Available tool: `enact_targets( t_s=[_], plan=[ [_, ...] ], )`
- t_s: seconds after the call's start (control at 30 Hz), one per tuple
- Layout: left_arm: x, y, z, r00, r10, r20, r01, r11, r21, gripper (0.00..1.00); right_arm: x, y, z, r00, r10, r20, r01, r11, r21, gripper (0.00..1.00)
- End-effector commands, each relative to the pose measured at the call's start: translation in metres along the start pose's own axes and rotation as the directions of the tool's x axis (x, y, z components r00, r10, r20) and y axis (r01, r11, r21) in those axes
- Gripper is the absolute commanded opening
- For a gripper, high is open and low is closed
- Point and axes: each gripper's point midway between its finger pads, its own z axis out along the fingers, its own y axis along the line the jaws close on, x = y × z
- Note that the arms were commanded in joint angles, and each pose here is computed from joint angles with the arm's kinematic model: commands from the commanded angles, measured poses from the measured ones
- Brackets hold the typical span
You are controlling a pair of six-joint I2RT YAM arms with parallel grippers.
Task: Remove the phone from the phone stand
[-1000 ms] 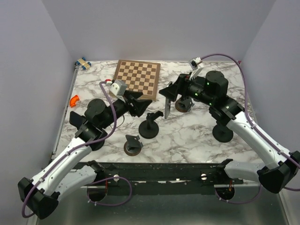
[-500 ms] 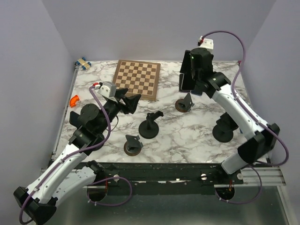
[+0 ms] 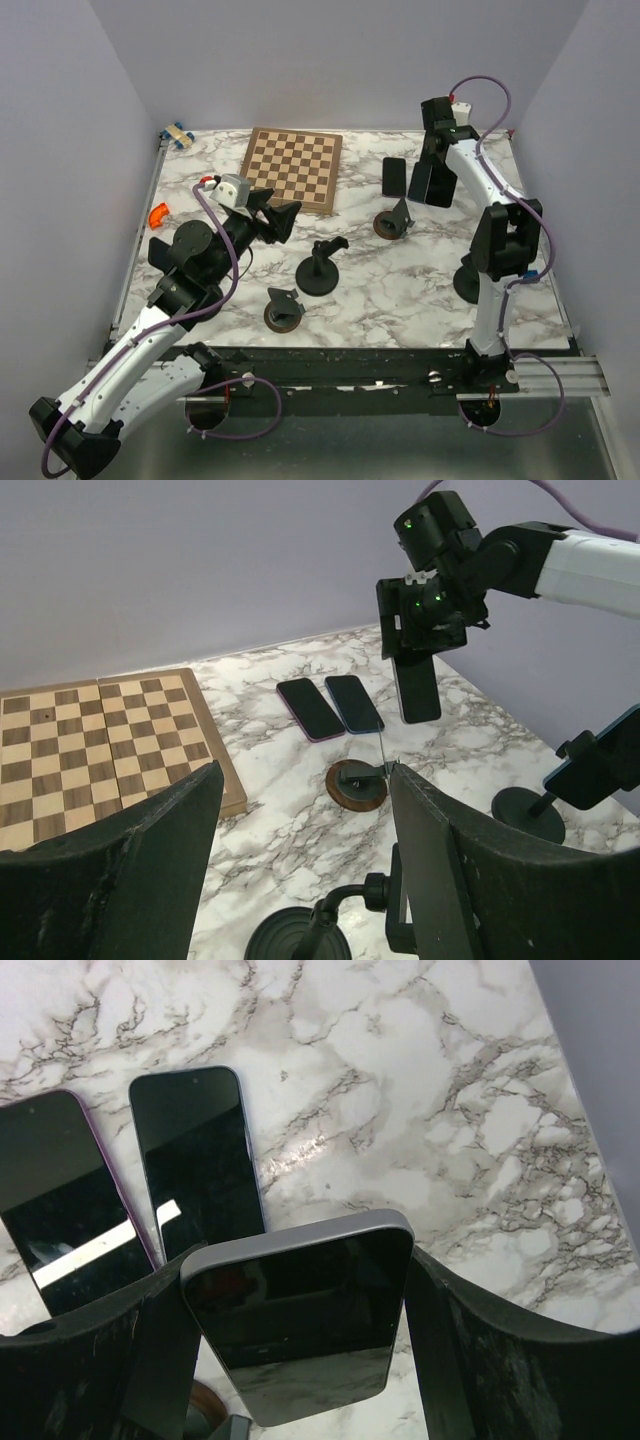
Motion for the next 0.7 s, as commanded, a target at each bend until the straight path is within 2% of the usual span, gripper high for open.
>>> enact_targets(
  t_s=[0.0,0.3,0.67],
  plan=[
    [-0.005,-0.005,-0.001,1.0,0.001,0.007,-0.001,1.0,0.019,0.76,-0.01,-0.002,0.013,1.0,-0.002,-0.014,0.003,0.997,0.073,0.01],
    [-0.006,-0.004,-0.003,1.0,0.001,0.022,-0.001,1.0,0.016,0.76,-0.02,-0.013,0.041,0.999,0.009,0.044,-0.019,0.971,0.239,0.01],
    [-0.008,-0.005,-0.003,1.0,-0.008,0.024,0.008,1.0,0.023,0.76,-0.004,-0.017,0.077,0.999,0.033,0.01,-0.035,0.958,0.286,0.01]
  ],
)
